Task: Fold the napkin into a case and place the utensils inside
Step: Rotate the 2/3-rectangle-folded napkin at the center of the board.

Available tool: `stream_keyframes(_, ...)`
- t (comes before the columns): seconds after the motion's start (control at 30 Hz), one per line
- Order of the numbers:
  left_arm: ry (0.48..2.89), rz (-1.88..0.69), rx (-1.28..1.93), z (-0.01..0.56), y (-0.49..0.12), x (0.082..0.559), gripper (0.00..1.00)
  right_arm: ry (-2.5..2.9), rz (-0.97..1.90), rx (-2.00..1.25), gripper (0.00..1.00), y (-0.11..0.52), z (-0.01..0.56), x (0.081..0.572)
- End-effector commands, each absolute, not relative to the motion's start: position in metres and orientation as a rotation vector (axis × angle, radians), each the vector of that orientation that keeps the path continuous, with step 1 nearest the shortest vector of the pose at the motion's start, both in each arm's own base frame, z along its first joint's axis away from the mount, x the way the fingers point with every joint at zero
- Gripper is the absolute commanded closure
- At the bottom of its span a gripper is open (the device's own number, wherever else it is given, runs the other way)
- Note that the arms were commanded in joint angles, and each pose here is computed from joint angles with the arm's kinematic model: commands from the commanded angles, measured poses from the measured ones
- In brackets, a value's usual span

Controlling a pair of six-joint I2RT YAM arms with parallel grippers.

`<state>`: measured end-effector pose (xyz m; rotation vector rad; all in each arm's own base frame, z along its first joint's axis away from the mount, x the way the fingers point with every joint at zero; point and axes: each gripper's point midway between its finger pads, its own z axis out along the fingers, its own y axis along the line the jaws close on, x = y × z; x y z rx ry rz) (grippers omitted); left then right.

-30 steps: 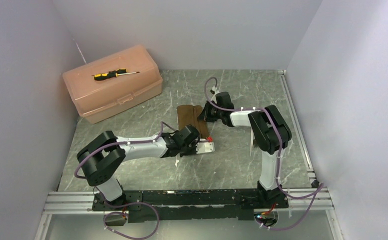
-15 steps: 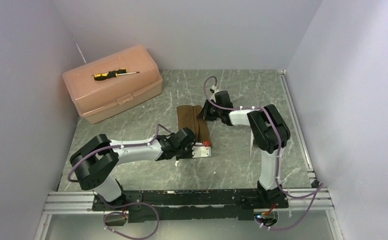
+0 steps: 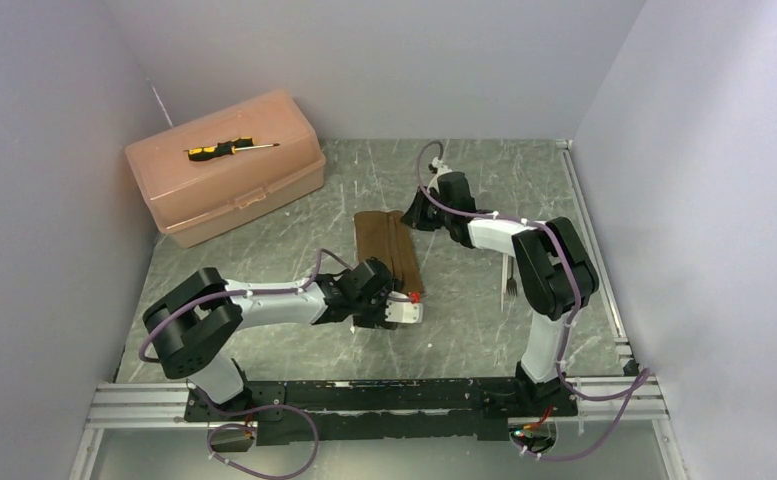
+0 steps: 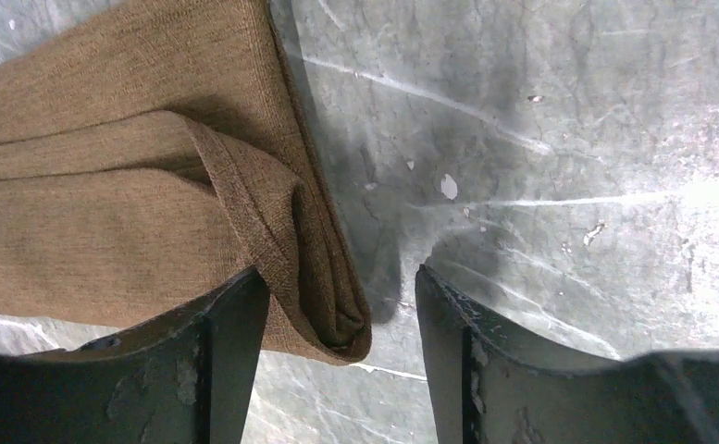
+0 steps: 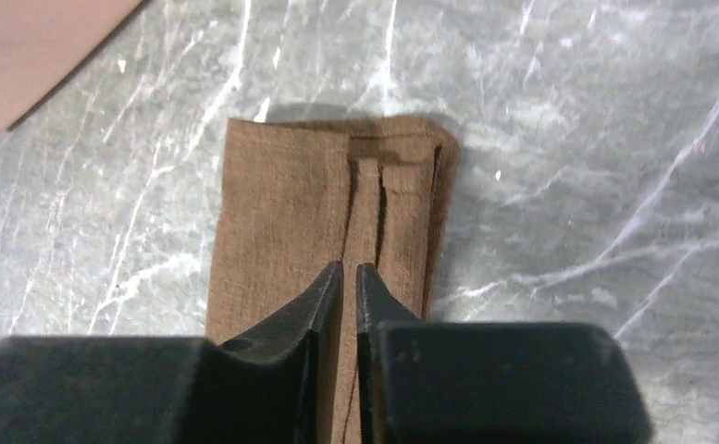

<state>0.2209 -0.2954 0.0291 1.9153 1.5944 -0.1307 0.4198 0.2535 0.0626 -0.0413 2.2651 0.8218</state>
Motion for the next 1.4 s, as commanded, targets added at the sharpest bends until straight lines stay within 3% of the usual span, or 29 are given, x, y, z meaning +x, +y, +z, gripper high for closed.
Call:
stream_keyframes(0.0, 1.649, -0.124, 1.923, 0.019, -0.296, 0.22, 0.33, 2.158, 0.815, -0.102, 0.82, 0.26, 0.098, 0.447)
stream_keyframes(0.17, 1.685, -0.135, 1.814, 0.035, -0.305, 0.228, 0.31, 2.099, 0.876, -0.201, 0.69, 0.279, 0.117, 0.454)
stream_keyframes(0.4, 1.732, -0.167, 1.757, 0.042, -0.313, 0.23, 0.25, 2.11, 1.045, -0.46, 0.68, 0.336, 0.113, 0.442)
stream_keyframes(0.53, 1.721, -0.15, 1.793, 0.034, -0.309, 0.23, 0.26, 2.177, 1.021, -0.497, 0.6, 0.351, 0.083, 0.454)
stream_keyframes(0.63, 1.698, -0.122, 1.852, 0.022, -0.303, 0.23, 0.34, 2.195, 0.947, -0.492, 0.54, 0.351, 0.068, 0.471)
stream_keyframes(0.97, 1.614, 0.057, 2.079, -0.002, -0.252, 0.236, 0.64, 2.264, 0.729, -0.438, 0.6, 0.317, 0.032, 0.478)
stream_keyframes(1.37, 1.339, 0.026, 2.374, -0.006, -0.2, 0.22, 0.59, 2.162, 0.484, -0.007, 0.64, 0.211, 0.045, 0.432)
